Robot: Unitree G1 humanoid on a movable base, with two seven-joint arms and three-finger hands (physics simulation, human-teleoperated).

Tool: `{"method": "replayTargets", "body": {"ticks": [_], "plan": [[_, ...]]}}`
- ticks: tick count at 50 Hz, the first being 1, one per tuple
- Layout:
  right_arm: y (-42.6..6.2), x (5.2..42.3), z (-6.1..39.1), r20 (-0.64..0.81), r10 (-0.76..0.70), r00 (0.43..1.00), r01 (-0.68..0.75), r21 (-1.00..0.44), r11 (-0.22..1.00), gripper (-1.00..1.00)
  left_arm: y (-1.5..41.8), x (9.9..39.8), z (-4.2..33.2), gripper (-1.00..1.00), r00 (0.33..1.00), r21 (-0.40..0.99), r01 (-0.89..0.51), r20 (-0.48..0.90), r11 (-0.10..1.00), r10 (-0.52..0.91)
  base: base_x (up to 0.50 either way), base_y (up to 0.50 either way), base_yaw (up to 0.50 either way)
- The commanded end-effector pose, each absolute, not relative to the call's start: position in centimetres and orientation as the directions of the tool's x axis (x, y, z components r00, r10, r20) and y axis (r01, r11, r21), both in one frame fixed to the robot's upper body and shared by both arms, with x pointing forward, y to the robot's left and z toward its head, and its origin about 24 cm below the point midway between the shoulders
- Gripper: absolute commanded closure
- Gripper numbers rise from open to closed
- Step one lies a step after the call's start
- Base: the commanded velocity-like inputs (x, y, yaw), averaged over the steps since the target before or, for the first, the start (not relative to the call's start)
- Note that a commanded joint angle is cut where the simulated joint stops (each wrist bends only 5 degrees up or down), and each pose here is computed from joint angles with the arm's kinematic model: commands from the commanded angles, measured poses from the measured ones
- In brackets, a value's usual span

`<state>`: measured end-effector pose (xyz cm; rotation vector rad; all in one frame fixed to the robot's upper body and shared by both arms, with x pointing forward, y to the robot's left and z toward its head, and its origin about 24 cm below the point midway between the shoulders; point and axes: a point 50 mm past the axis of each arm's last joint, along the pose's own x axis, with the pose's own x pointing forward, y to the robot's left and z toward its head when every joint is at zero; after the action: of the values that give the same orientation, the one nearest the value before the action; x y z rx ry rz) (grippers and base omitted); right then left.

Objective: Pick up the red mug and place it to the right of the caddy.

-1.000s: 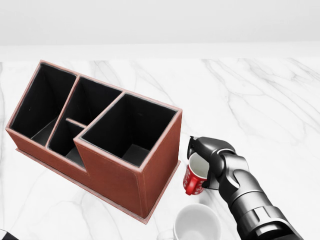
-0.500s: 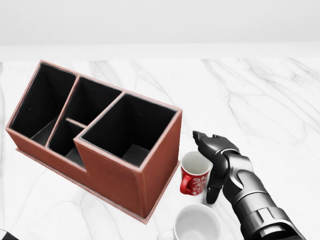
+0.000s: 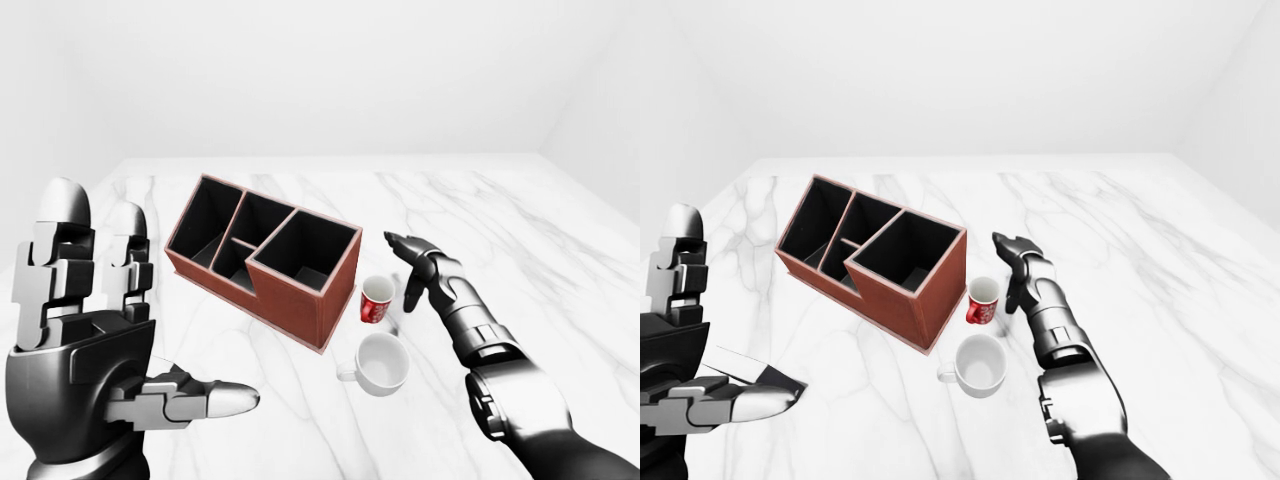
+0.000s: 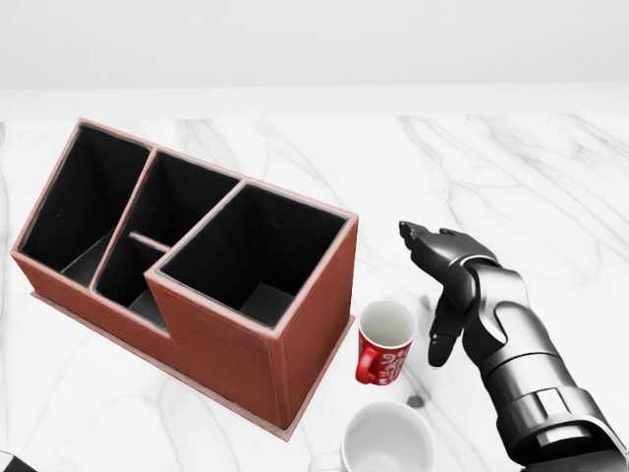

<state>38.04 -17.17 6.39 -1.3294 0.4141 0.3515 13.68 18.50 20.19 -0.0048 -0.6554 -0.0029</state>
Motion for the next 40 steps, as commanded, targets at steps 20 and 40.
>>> {"method": "replayTargets", "body": {"ticks": [20,40], "plan": [[-20.4,39.1,20.8,-0.285,0.062,0.957,-0.291,-0.925,0.243,-1.00,18.3,13.7,20.0,-1.00,0.799,0.001,0.011,0.601,1.000,-0.009,0.00,0.00,0.00],[-22.8,30.4,29.6,0.246,0.112,0.963,0.217,-0.951,0.222,-1.00,18.4,13.6,19.7,-1.00,0.828,-0.021,0.037,0.560,0.999,-0.018,0.00,0.00,0.00]]}}
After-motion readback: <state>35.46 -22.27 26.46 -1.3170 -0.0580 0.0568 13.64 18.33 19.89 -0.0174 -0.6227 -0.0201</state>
